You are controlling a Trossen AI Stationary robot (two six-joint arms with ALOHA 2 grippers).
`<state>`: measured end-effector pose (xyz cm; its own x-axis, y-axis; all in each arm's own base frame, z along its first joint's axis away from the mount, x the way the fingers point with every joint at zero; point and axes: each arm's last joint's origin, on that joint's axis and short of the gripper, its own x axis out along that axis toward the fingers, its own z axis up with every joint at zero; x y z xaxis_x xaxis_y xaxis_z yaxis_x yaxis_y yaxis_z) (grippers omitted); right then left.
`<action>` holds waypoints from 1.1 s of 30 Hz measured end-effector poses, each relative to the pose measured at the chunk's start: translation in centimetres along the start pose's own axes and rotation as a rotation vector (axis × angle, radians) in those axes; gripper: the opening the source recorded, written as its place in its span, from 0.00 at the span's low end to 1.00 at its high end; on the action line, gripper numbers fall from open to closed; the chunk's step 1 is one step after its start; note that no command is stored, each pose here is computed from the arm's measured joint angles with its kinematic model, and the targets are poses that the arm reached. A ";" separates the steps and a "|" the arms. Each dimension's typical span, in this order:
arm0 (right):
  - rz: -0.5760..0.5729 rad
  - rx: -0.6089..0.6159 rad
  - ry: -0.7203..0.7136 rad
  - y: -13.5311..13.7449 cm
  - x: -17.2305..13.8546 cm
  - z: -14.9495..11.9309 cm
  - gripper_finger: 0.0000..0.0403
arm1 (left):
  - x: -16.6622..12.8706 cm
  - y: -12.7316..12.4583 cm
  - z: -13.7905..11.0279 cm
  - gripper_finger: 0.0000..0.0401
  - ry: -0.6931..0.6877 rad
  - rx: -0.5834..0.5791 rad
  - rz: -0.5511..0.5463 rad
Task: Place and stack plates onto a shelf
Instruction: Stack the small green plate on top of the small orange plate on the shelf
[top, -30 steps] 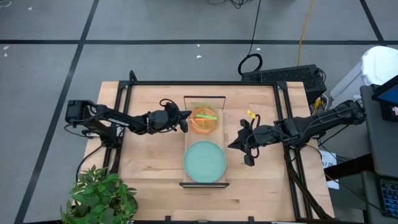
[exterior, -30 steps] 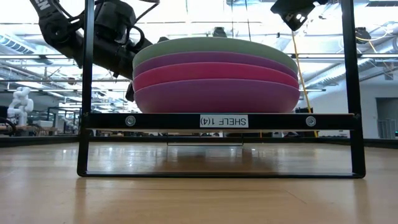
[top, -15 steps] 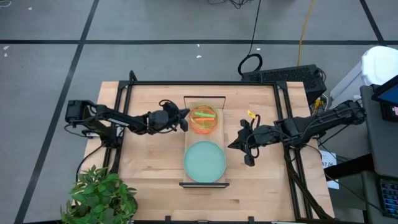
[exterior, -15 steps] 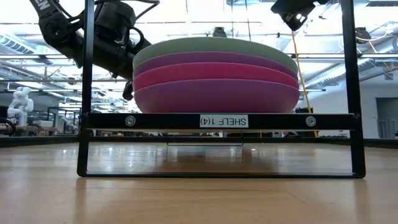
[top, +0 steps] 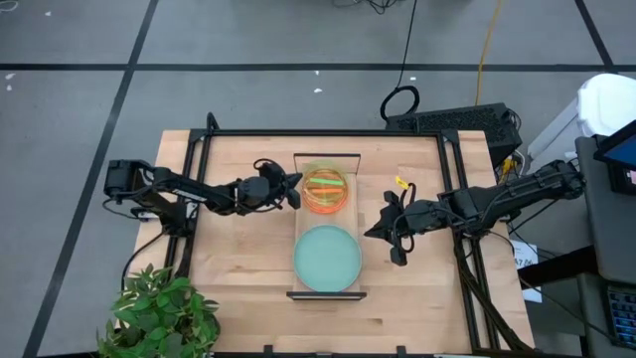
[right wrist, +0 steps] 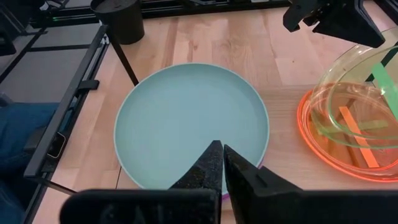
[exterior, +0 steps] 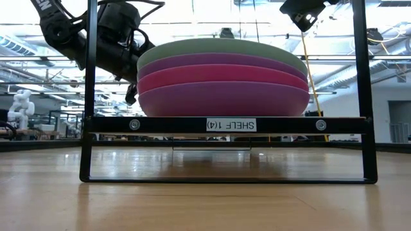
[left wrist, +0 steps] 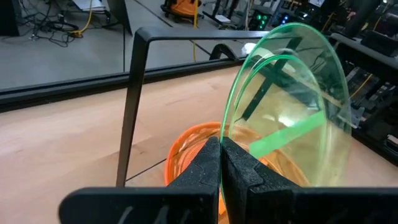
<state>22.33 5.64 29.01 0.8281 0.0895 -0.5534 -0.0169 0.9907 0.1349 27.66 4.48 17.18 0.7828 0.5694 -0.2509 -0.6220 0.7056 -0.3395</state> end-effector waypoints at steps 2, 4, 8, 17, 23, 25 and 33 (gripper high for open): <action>0.000 0.000 0.000 0.0 0.0 0.0 0.00 | 0.0 0.0 0.0 0.01 0.005 -0.006 0.003; 0.000 0.000 0.000 0.0 0.0 0.0 0.00 | 0.0 0.0 -0.1 0.01 0.007 -0.004 0.004; 0.000 0.000 0.000 0.0 0.0 0.0 0.00 | 0.0 0.1 -0.1 0.01 0.010 -0.004 0.006; 0.000 0.000 0.000 0.0 0.0 0.0 0.00 | 0.0 0.3 -0.2 0.01 0.004 -0.039 0.050; 0.000 0.000 0.000 0.0 0.0 0.0 0.00 | 0.0 0.4 -0.2 0.01 0.002 -0.061 0.061; 0.000 0.000 0.000 0.0 0.0 0.0 0.00 | 0.1 0.6 -0.2 0.01 0.004 -0.069 0.073; 0.001 0.000 0.000 0.0 0.0 0.0 0.00 | 0.2 1.1 -0.6 0.13 0.050 -0.069 0.110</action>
<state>22.33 5.64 29.01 0.8280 0.0901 -0.5535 -0.0174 0.9906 0.1353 27.13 5.09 16.21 0.7108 0.6187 -0.3347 -0.7030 0.6085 -0.3682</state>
